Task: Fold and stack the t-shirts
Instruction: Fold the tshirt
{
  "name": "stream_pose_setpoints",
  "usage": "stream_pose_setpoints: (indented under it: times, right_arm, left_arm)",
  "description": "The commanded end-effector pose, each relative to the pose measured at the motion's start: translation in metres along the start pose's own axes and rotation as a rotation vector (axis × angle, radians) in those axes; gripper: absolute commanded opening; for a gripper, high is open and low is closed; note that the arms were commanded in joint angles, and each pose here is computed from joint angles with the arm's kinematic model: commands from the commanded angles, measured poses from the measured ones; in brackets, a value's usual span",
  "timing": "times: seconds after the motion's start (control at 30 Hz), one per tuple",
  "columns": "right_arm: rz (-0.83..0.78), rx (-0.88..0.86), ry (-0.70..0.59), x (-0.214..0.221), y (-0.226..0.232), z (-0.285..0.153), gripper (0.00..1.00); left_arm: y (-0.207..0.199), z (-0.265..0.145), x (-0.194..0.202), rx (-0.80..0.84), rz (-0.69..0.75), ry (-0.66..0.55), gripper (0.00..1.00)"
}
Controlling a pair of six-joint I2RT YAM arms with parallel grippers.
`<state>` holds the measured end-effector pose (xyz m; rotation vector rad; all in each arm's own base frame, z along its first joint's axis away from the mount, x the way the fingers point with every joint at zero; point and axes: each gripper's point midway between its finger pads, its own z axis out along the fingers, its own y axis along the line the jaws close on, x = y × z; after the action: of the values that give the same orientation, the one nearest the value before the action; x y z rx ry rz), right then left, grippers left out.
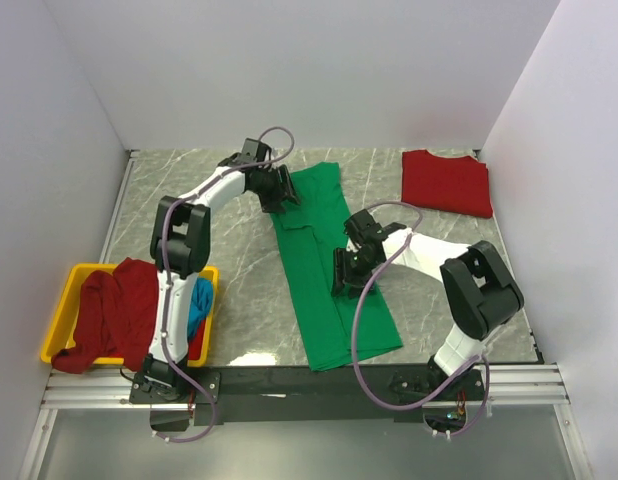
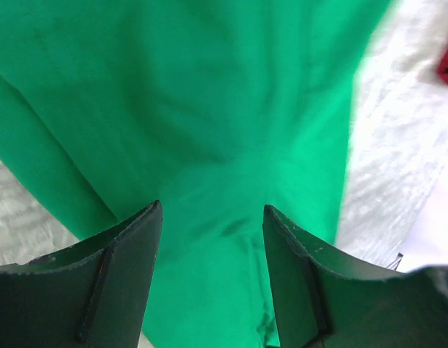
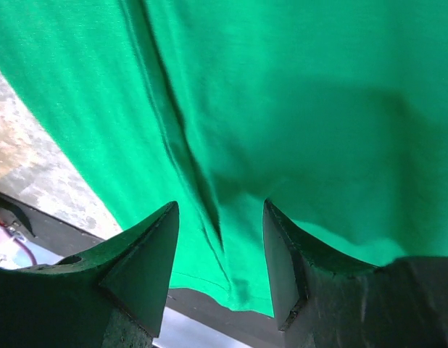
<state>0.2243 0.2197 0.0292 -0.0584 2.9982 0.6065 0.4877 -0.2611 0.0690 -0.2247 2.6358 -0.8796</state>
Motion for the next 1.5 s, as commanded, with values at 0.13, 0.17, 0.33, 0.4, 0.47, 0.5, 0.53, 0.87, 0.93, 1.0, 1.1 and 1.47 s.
stream_pose_setpoints:
  times: [0.13,0.17,0.33,0.4,0.47,0.5,0.53,0.87,0.93,1.0,1.1,1.47]
  right_arm:
    - [0.0,-0.085,0.017,-0.004,0.021,0.01,0.57]
    - [0.007,-0.085,0.027,-0.004,0.021,0.013,0.57]
    - [0.017,-0.092,0.046,-0.009,0.026,0.021,0.57]
    - [0.017,-0.101,0.046,-0.014,0.031,0.021,0.57]
    - [0.02,-0.092,0.055,-0.017,0.031,0.025,0.57]
    - [0.02,-0.088,0.057,-0.018,0.031,0.026,0.57]
    - [0.021,-0.089,0.058,-0.023,0.033,0.027,0.57]
    - [0.044,-0.035,0.057,-0.042,0.03,0.034,0.57]
    - [0.042,-0.029,0.053,-0.046,0.03,0.034,0.57]
    - [0.042,-0.033,0.043,-0.051,0.031,0.032,0.57]
    - [0.023,-0.043,0.027,-0.058,0.036,0.028,0.57]
    - [-0.064,-0.095,-0.069,-0.067,0.054,-0.018,0.58]
  left_arm:
    - [0.032,0.038,0.009,-0.069,-0.063,0.075,0.63]
    - [0.034,0.041,0.008,-0.072,-0.065,0.074,0.63]
    - [0.04,0.055,-0.004,-0.041,-0.062,0.043,0.63]
    - [0.04,0.059,-0.01,-0.034,-0.058,0.028,0.63]
    - [0.036,0.063,-0.014,-0.009,-0.045,0.013,0.63]
    - [0.035,0.064,-0.019,0.002,-0.037,0.002,0.63]
    - [0.034,0.065,-0.022,0.01,-0.033,-0.005,0.64]
    - [0.029,0.076,-0.055,0.099,-0.018,-0.081,0.64]
    - [0.023,0.076,-0.059,0.129,0.002,-0.09,0.64]
    - [0.017,0.075,-0.064,0.156,0.018,-0.104,0.65]
    - [0.011,0.071,-0.067,0.18,0.028,-0.111,0.66]
    - [-0.081,-0.02,-0.094,0.324,0.162,-0.256,0.69]
